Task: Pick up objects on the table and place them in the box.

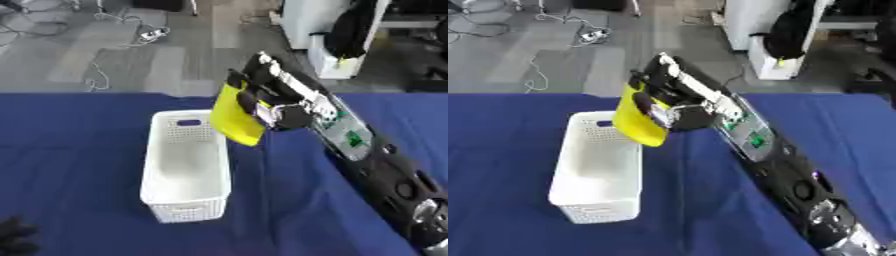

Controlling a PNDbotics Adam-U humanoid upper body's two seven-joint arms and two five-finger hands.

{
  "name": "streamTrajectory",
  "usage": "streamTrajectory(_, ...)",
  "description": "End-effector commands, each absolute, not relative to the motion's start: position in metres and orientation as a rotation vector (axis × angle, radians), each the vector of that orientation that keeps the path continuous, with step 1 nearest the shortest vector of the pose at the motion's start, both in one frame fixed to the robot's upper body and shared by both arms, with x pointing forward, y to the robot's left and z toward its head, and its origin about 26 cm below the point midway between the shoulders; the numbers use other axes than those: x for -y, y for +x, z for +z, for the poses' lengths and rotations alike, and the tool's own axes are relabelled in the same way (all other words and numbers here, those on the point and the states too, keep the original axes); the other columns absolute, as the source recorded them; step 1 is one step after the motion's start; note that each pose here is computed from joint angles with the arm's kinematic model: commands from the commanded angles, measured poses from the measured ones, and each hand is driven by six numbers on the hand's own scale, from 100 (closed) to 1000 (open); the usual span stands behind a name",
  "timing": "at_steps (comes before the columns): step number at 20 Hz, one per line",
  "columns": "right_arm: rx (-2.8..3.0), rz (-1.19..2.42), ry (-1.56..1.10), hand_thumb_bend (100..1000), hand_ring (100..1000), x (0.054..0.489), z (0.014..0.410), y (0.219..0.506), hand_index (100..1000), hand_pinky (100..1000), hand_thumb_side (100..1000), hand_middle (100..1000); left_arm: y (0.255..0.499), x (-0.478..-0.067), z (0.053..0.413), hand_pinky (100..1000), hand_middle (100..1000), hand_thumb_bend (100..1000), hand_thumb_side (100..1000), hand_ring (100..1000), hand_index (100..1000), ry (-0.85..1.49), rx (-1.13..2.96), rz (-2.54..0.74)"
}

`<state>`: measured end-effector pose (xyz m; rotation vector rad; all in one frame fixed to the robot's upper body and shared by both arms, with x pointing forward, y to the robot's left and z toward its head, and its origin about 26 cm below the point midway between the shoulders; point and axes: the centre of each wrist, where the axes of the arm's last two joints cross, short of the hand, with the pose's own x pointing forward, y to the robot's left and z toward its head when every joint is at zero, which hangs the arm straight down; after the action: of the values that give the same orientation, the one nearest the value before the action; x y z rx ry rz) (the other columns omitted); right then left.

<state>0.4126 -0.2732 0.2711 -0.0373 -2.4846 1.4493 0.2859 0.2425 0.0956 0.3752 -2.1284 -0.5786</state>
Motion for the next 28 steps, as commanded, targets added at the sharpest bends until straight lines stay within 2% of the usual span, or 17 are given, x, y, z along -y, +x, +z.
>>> streamTrajectory(1, 2.488, 1.922, -0.057, 171, 100, 0.275, 0.282, 0.411, 100, 100, 498, 100, 0.285, -0.243, 0.099, 871, 721, 100, 871, 668, 942, 0.384, 2.140, -0.591)
streamTrajectory(11, 2.483, 1.931, -0.110, 178, 100, 0.271, 0.277, 0.410, 100, 100, 495, 100, 0.287, -0.243, 0.099, 864, 718, 100, 882, 668, 946, 0.397, 2.145, -0.598)
streamTrajectory(16, 2.476, 1.936, -0.145, 187, 100, 0.269, 0.276, 0.411, 100, 100, 526, 100, 0.288, -0.242, 0.099, 861, 716, 116, 894, 669, 948, 0.397, 2.147, -0.595)
streamTrajectory(18, 2.477, 1.936, -0.153, 227, 100, 0.268, 0.274, 0.411, 100, 100, 522, 100, 0.288, -0.242, 0.098, 861, 716, 100, 890, 669, 948, 0.399, 2.147, -0.594)
streamTrajectory(19, 2.490, 1.920, -0.151, 334, 100, 0.268, 0.274, 0.410, 104, 100, 523, 100, 0.288, -0.242, 0.098, 861, 716, 117, 897, 669, 948, 0.401, 2.147, -0.593)
streamTrajectory(20, 2.505, 1.900, -0.147, 284, 100, 0.267, 0.273, 0.411, 100, 100, 516, 100, 0.288, -0.242, 0.098, 861, 716, 117, 896, 669, 948, 0.403, 2.147, -0.592)
streamTrajectory(21, 2.485, 1.925, -0.158, 688, 764, 0.267, 0.272, 0.410, 674, 822, 1000, 712, 0.288, -0.242, 0.098, 860, 715, 117, 898, 669, 949, 0.405, 2.147, -0.591)
streamTrajectory(22, 2.434, 1.988, -0.183, 721, 898, 0.266, 0.271, 0.409, 861, 1000, 1000, 893, 0.288, -0.243, 0.098, 860, 715, 117, 898, 669, 949, 0.407, 2.146, -0.591)
streamTrajectory(23, 2.396, 2.030, -0.196, 754, 972, 0.265, 0.269, 0.409, 952, 1000, 1000, 987, 0.288, -0.243, 0.098, 860, 715, 118, 898, 669, 949, 0.409, 2.146, -0.590)
streamTrajectory(25, 2.364, 2.060, -0.202, 785, 1000, 0.264, 0.268, 0.409, 995, 1000, 981, 1000, 0.288, -0.243, 0.097, 860, 715, 118, 898, 670, 949, 0.413, 2.145, -0.587)
streamTrajectory(28, 2.367, 2.061, -0.193, 792, 1000, 0.265, 0.269, 0.408, 1000, 1000, 941, 1000, 0.288, -0.244, 0.097, 860, 716, 118, 897, 670, 949, 0.416, 2.143, -0.586)
